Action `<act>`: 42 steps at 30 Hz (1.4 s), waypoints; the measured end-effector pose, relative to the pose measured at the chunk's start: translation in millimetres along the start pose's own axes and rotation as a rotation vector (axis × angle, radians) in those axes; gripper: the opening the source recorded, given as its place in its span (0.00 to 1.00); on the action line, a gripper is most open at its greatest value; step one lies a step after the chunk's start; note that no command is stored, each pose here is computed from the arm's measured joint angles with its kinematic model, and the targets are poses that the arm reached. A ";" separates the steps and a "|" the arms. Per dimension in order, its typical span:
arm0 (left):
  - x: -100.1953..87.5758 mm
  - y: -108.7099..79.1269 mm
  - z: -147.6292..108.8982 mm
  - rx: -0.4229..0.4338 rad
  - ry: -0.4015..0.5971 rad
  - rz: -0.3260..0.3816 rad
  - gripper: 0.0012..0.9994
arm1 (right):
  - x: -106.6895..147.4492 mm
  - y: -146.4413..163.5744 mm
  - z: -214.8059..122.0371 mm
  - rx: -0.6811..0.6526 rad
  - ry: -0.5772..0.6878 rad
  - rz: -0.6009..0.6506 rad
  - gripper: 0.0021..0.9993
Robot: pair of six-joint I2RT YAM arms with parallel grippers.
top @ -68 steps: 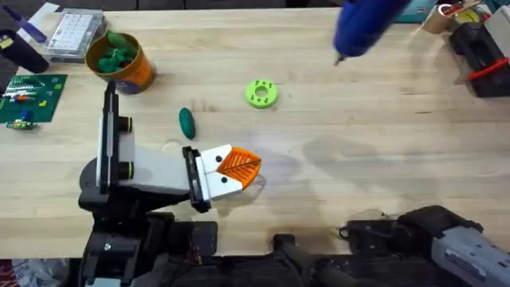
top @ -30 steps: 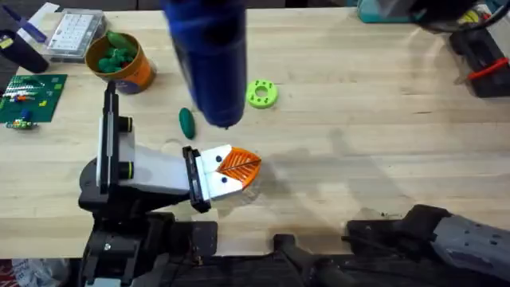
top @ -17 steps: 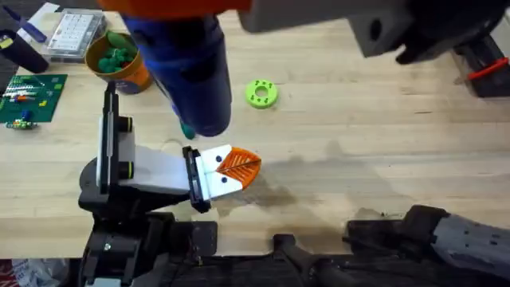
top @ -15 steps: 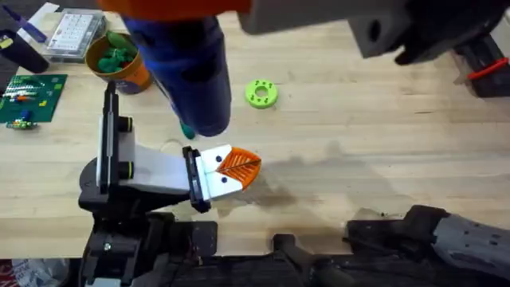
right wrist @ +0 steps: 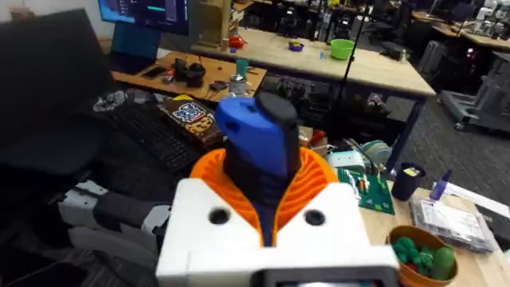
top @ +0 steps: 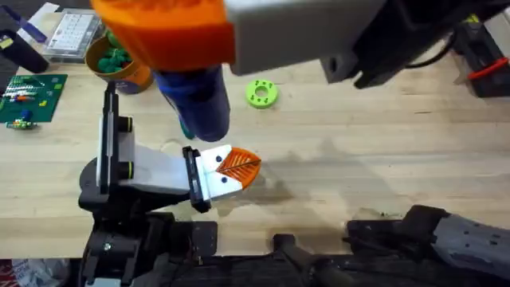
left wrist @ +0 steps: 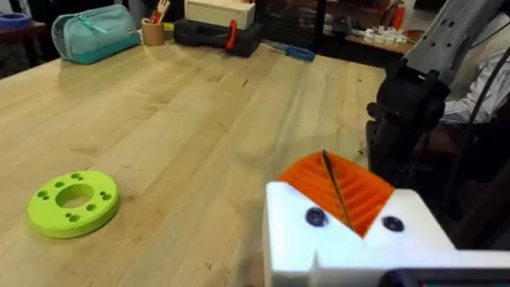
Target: Pick up the gripper from the table and insert it into the empty holder that is missing its gripper. Then pick up a screw, insert it into the mounting hole, and use the screwdriver to tighten it. Finally, clean up the table by picking up the vegetable and placing it into the bucket.
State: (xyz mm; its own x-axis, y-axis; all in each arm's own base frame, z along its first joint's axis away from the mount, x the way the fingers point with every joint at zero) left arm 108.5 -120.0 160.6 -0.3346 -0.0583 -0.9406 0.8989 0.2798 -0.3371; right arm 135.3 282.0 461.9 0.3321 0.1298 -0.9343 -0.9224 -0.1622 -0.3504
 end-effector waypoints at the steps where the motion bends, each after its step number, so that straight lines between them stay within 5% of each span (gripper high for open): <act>1: 0.0 0.0 0.0 0.000 0.000 0.000 0.01 | 0.4 0.1 0.0 0.000 0.001 0.002 0.05; 23: 0.0 0.0 0.0 0.000 0.000 0.000 0.01 | 56.7 -1.7 14.8 -0.051 0.047 0.055 0.05; 42: 0.0 0.0 0.0 0.000 0.000 0.000 0.01 | 79.9 4.4 15.2 -0.048 0.027 0.061 0.05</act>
State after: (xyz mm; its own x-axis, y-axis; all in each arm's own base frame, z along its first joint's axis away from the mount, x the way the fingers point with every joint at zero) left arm 108.5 -120.0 160.6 -0.3346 -0.0583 -0.9405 0.8989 0.2798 -0.3371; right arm 154.7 306.5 386.8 0.2815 0.0916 -0.9552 -0.9308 -0.2158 -0.2950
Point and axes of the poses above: each hand's point on the last joint's axis, 136 mm out from that joint toward the fingers, its own z axis out along the fingers, its own y axis along the line the jaws close on, x = y × z, the point moved 5 cm from there along -z, back along the fingers, and after that the axes turned 12 degrees about -z, right-handed, at the moved point
